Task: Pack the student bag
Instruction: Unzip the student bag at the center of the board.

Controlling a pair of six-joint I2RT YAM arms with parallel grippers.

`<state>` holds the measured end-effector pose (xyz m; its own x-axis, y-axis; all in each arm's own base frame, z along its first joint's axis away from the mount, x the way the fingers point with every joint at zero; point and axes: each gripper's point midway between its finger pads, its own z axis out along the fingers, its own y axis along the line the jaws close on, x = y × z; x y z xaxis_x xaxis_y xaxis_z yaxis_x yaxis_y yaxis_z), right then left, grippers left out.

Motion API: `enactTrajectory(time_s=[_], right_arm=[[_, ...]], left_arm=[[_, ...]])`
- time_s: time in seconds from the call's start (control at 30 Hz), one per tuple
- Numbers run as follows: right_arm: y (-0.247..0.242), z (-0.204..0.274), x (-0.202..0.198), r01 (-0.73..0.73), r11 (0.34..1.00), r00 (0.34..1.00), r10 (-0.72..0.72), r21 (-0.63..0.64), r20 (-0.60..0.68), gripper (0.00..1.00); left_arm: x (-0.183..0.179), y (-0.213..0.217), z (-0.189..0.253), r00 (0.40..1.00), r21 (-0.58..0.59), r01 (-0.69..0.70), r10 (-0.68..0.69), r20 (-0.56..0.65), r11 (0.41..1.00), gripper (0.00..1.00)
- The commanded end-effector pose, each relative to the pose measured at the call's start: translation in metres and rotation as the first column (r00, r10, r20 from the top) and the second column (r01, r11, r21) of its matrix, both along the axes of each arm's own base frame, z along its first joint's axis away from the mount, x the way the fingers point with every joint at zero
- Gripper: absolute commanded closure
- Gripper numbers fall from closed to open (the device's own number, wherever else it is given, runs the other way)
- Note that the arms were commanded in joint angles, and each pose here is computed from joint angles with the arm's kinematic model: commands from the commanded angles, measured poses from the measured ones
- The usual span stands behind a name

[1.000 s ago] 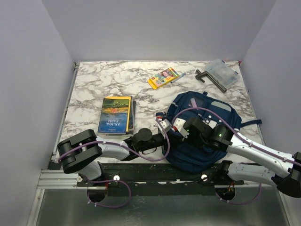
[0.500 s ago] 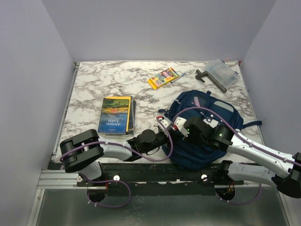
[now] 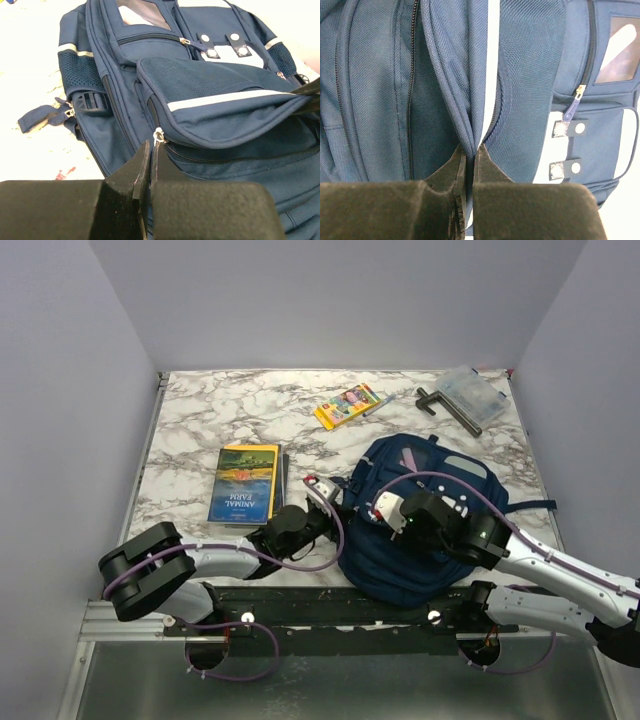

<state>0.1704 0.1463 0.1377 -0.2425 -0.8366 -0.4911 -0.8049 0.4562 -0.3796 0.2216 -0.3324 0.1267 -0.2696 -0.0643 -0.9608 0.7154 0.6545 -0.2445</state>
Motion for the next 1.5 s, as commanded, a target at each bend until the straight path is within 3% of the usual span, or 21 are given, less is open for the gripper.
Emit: enactTrajectory(time_s=[0.0,0.17,0.3,0.43,0.47,0.57,0.6,0.63,0.7,0.8,0.87,0.9,0.93,1.0,1.1,1.23,1.33,1.47], right_arm=[[-0.012,0.008,-0.008,-0.075,0.997,0.997,0.076,-0.025,0.025,1.00],[0.015,0.011,-0.009,-0.182,0.982,0.983,0.180,0.056,0.029,0.99],[0.032,0.020,-0.006,-0.206,0.971,0.978,0.202,0.124,0.044,0.99],[0.035,0.017,-0.003,-0.149,0.979,0.989,0.146,0.139,0.027,0.99],[0.031,0.016,0.000,-0.113,0.986,0.994,0.111,0.120,0.022,0.99],[0.028,0.013,0.007,-0.061,0.993,0.998,0.059,0.097,0.027,0.99],[0.026,0.013,0.011,-0.031,0.996,0.999,0.028,0.087,0.038,0.96],[0.024,0.013,0.017,0.001,0.997,0.998,-0.006,0.079,0.058,0.86],[0.022,0.015,0.029,0.068,0.996,0.993,-0.074,0.066,0.097,0.58],[0.031,0.022,0.045,0.165,0.984,0.979,-0.172,0.070,0.111,0.52],[0.049,0.037,0.065,0.265,0.950,0.952,-0.285,0.165,0.113,0.27],[0.062,0.045,0.071,0.288,0.930,0.947,-0.313,0.229,0.079,0.20],[0.077,0.050,0.076,0.298,0.911,0.946,-0.321,0.285,0.036,0.20],[0.103,0.066,0.093,0.369,0.840,0.921,-0.388,0.398,-0.036,0.19],[0.108,0.070,0.139,0.581,0.653,0.799,-0.572,0.485,-0.188,0.10],[0.082,0.036,0.211,0.856,0.303,0.479,-0.771,0.419,-0.421,0.07],[0.059,0.013,0.263,0.924,0.027,0.240,-0.817,0.381,-0.524,0.06],[0.030,-0.014,0.326,0.894,-0.214,0.041,-0.834,0.392,-0.550,0.11]], left_arm=[[0.036,0.037,-0.027,0.985,0.105,-0.130,0.141,-0.100,0.986,1.00],[0.056,-0.019,0.004,0.991,0.062,0.077,-0.069,-0.117,0.995,1.00],[0.081,-0.036,0.009,0.972,0.057,0.101,-0.086,-0.221,0.993,1.00],[0.087,-0.023,0.012,0.954,0.067,0.086,-0.063,-0.294,0.994,1.00],[0.087,-0.017,0.013,0.949,0.065,0.068,-0.045,-0.313,0.996,0.97],[0.081,0.002,0.024,0.923,0.038,0.038,-0.021,-0.383,0.999,0.74],[0.081,0.009,0.031,0.916,0.030,0.016,-0.003,-0.401,0.999,0.64],[0.081,0.017,0.035,0.906,0.034,-0.001,0.016,-0.422,0.999,0.58],[0.083,0.034,0.049,0.892,0.037,-0.052,0.063,-0.447,0.998,0.44],[0.088,0.067,0.071,0.876,0.054,-0.126,0.136,-0.463,0.991,0.28],[0.092,0.087,0.088,0.869,0.052,-0.164,0.169,-0.466,0.985,0.26],[0.094,0.096,0.098,0.870,0.046,-0.175,0.176,-0.460,0.983,0.25],[0.094,0.103,0.104,0.871,0.046,-0.177,0.178,-0.458,0.983,0.25],[0.094,0.116,0.121,0.884,0.051,-0.187,0.191,-0.426,0.981,0.25],[0.092,0.134,0.137,0.902,0.077,-0.217,0.230,-0.365,0.973,0.25],[0.094,0.155,0.150,0.905,0.100,-0.301,0.317,-0.284,0.948,0.25],[0.094,0.161,0.148,0.900,0.092,-0.333,0.346,-0.264,0.938,0.25],[0.089,0.155,0.133,0.916,0.089,-0.294,0.307,-0.257,0.952,0.26]])
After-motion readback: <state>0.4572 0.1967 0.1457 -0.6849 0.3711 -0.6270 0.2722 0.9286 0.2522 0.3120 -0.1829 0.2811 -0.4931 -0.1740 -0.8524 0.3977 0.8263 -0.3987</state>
